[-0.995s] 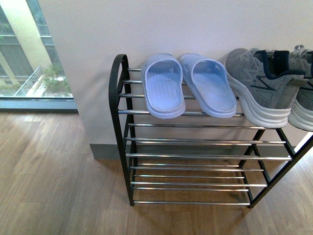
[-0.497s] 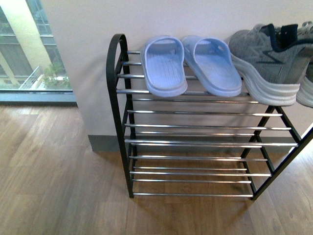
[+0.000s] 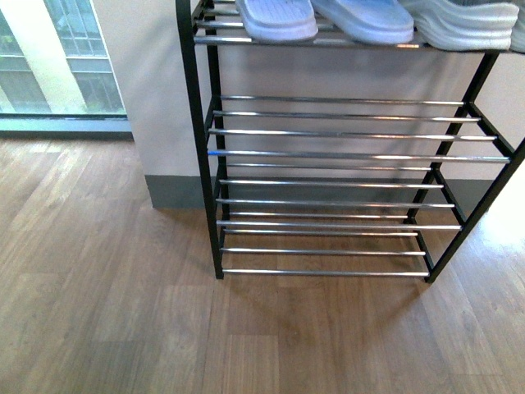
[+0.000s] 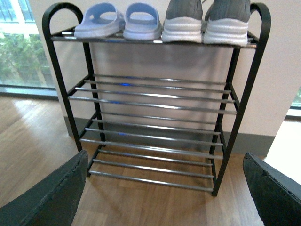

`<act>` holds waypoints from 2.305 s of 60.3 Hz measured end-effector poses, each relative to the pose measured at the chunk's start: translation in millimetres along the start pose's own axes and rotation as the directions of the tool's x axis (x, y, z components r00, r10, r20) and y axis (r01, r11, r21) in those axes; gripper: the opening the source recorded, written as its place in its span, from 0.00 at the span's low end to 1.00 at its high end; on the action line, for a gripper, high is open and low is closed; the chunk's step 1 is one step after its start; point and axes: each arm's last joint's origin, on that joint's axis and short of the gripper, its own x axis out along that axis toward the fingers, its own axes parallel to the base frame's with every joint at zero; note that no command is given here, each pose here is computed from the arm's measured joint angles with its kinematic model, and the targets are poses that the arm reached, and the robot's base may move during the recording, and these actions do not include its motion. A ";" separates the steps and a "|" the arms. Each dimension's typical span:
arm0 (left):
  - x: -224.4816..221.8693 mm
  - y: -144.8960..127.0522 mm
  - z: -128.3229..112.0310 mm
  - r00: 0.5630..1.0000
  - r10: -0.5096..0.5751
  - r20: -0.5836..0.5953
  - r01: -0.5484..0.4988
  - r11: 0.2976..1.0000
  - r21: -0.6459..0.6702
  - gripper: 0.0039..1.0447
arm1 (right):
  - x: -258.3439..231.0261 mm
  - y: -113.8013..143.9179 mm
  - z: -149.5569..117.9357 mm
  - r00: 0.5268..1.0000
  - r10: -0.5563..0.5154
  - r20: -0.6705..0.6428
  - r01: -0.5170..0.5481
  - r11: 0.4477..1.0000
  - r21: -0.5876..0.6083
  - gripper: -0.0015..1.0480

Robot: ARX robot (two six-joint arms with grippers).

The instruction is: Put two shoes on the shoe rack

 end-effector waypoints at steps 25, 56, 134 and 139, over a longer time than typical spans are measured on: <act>0.0 0.0 0.0 1.000 0.000 0.000 0.000 1.000 0.000 0.91 | 0.0 0.0 0.0 1.000 0.000 0.000 0.000 1.000 0.000 0.91; 0.0 0.0 0.0 1.000 0.000 0.000 0.000 1.000 0.000 0.91 | 0.0 0.0 0.0 1.000 0.000 0.000 0.000 1.000 0.000 0.91; 0.0 0.0 0.0 1.000 0.000 0.000 0.000 1.000 0.000 0.91 | 0.0 0.0 0.1 1.000 0.000 0.001 0.000 1.000 0.000 0.91; 0.0 0.0 0.0 1.000 0.000 0.000 0.000 1.000 0.000 0.91 | 0.0 0.0 0.0 1.000 0.000 0.000 0.000 1.000 0.000 0.91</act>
